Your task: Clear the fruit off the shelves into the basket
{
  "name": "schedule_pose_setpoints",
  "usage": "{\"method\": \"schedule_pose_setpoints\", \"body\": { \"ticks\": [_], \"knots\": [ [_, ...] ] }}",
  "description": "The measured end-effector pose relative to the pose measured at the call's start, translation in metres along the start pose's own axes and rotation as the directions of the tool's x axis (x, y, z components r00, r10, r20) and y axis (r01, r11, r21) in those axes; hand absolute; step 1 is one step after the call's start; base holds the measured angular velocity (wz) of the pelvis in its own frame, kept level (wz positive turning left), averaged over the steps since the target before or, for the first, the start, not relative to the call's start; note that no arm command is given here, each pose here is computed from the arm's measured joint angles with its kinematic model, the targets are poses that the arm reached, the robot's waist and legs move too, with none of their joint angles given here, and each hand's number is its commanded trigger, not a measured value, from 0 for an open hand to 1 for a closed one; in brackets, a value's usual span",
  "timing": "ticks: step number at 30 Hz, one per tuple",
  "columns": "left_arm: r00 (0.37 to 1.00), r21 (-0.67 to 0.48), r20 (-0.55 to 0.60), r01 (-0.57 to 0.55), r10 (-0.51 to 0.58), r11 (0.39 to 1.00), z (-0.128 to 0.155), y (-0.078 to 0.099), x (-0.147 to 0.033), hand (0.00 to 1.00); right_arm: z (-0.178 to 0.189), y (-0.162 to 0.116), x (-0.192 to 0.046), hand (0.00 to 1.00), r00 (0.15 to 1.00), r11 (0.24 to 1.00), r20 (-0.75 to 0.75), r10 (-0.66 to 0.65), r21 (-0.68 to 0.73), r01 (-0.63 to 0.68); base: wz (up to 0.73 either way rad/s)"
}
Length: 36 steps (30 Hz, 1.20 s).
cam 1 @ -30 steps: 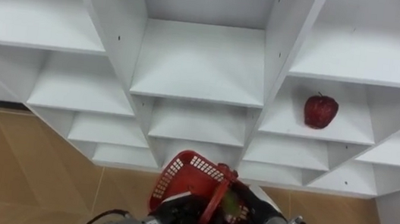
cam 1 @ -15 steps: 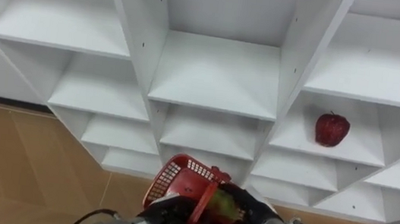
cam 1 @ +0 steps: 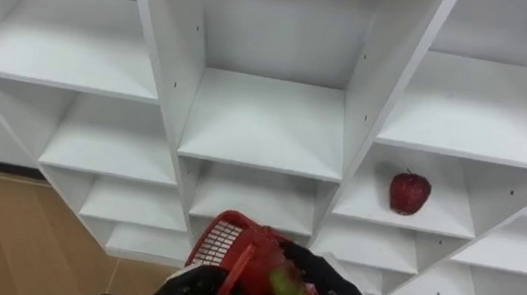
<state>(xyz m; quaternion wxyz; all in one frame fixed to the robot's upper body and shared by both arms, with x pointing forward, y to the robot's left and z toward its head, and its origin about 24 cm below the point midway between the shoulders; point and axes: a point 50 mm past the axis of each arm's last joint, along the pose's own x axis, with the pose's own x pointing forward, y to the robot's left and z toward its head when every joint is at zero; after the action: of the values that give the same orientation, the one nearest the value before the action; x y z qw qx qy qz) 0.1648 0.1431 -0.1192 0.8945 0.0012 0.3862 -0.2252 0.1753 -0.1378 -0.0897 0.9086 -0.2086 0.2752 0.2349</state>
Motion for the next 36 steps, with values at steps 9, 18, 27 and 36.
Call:
{"method": "schedule_pose_setpoints", "body": {
  "ticks": [9, 18, 27, 36],
  "knots": [
    [0.998, -0.029, -0.027, -0.059, 0.058, 0.998, -0.013, 0.003, -0.006, 1.0, -0.008, -0.004, -0.012, 0.0, 0.999, 0.998, -0.011, -0.053, 0.018, 0.054, -0.13],
    [0.994, -0.038, -0.007, -0.107, 0.106, 0.994, -0.014, 0.008, -0.013, 1.0, -0.012, -0.005, -0.015, 0.0, 0.998, 0.998, -0.023, -0.059, 0.035, 0.06, -0.15],
    [0.99, -0.075, -0.017, -0.137, 0.137, 0.988, -0.026, 0.01, -0.021, 1.0, -0.008, -0.029, -0.019, 0.0, 0.987, 0.985, 0.002, -0.164, 0.063, 0.163, -0.11],
    [0.976, -0.127, -0.072, -0.212, 0.204, 0.969, -0.045, 0.019, -0.032, 1.0, -0.006, -0.038, -0.02, 0.0, 0.971, 0.969, 0.014, -0.237, 0.078, 0.235, -0.09]
  ]
}}
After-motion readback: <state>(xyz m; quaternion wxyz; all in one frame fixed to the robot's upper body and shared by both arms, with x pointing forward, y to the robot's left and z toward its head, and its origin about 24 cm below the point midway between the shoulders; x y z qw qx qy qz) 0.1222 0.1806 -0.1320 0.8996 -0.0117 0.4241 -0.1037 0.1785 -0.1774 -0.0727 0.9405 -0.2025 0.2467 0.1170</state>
